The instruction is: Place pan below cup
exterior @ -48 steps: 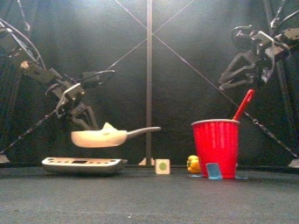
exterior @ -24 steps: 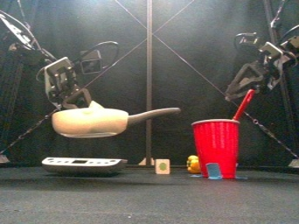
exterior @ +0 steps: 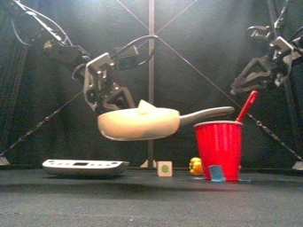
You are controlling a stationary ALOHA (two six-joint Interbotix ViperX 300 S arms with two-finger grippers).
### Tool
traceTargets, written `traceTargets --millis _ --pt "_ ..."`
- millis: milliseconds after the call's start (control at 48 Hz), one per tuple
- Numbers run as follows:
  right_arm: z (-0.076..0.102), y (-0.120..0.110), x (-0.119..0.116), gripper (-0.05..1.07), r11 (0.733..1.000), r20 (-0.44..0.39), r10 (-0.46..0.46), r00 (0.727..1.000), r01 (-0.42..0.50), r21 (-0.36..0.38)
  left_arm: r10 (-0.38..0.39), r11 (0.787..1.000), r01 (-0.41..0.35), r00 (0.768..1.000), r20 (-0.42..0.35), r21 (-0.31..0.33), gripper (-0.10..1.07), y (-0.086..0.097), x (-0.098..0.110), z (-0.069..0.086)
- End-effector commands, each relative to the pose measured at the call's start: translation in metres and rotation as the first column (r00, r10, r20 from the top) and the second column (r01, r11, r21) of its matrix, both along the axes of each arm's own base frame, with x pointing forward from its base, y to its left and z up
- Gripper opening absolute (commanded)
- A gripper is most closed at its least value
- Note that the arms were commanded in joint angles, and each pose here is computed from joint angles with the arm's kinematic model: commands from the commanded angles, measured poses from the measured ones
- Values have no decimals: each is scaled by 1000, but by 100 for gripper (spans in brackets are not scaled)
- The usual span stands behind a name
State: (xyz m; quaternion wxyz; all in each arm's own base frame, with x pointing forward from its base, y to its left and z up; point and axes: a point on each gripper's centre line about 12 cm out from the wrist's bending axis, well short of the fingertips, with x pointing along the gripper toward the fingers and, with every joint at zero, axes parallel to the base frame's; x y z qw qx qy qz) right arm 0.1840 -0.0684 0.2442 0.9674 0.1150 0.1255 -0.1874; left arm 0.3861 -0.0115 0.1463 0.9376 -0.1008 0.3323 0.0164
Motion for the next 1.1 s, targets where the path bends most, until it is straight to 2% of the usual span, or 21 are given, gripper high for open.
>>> traceTargets --millis 0,104,292,438,604,812,1083 --pt "5 -1 2 74 1000 24 -2 1000 2 -2 -31 1000 31 999 31 -4 39 -13 17 6" --pt "5 -1 2 74 1000 23 -3 1000 3 -4 -57 998 57 997 44 0 39 -24 32 7" --pt "2 -1 1 74 1000 12 -1 1000 1 -6 -65 998 65 995 75 -6 39 -32 58 11" --pt "2 -1 1 74 1000 14 -1 1000 1 -7 -74 997 75 994 76 -11 39 -40 75 4" --pt "2 -1 1 74 1000 14 -1 1000 1 -7 -56 998 58 996 64 -18 39 -38 91 -2" --pt "3 -1 1 74 1000 15 -1 1000 1 -7 -22 999 24 999 46 -49 39 -38 102 -7" --pt "2 -1 2 74 1000 11 -2 1000 2 -4 -9 999 9 1000 6 -53 39 -37 105 -16"
